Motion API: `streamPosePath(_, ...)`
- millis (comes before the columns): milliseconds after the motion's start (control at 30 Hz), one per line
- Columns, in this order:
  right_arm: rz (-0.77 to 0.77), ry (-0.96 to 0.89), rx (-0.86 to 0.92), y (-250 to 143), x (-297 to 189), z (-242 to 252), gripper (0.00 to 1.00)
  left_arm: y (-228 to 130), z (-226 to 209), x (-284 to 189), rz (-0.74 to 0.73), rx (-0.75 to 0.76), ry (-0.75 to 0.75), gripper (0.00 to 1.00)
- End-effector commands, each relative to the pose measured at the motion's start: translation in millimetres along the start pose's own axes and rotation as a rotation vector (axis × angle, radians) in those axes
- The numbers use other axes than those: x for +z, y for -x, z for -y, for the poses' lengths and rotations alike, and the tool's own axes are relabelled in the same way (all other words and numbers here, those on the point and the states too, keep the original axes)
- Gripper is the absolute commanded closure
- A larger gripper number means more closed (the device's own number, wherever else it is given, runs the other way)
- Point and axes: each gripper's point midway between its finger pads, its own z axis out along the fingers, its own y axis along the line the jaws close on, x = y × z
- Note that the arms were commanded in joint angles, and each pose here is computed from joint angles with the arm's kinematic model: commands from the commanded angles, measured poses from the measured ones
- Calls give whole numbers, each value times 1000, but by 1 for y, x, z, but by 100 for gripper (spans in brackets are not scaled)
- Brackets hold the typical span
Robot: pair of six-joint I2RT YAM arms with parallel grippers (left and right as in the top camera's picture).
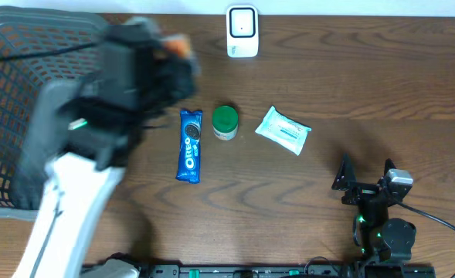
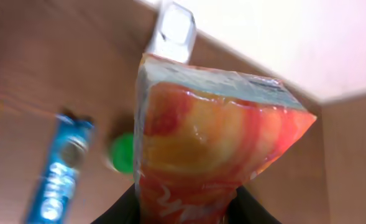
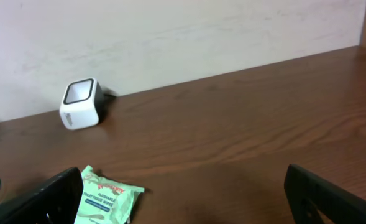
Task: Scan the item barcode
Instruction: 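Carry the orange box toward the scanner area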
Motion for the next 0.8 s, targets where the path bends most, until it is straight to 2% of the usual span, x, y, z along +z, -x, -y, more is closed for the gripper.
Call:
streamPosePath(0, -1, 4, 7, -1, 0, -1, 1, -56, 13, 61, -160, -24, 76, 69)
streamPosePath(167, -1, 4, 8, -1, 0, -1, 1, -129, 12, 126, -332, -27, 199, 70)
streamPosePath(200, -1, 4, 8, -1, 0, -1, 1, -157, 7, 142, -386, -50, 260, 71)
streamPosePath(333, -1, 4, 8, -1, 0, -1, 1, -203, -4, 162, -453, -122, 375, 72)
streamPosePath(533, -1, 4, 8, -1, 0, -1, 1, -248, -7, 173, -460, -297, 496, 72)
streamPosePath(700, -1, 4, 8, -1, 0, -1, 1, -280, -11, 180, -442, -520, 606, 71)
streamPosePath(733, -1, 4, 8, -1, 0, -1, 1, -284, -12, 181, -436, -552, 624, 71)
streamPosePath(767, -1, 4, 7, -1, 0, -1, 1, -288, -13, 182, -429, -579, 635, 64)
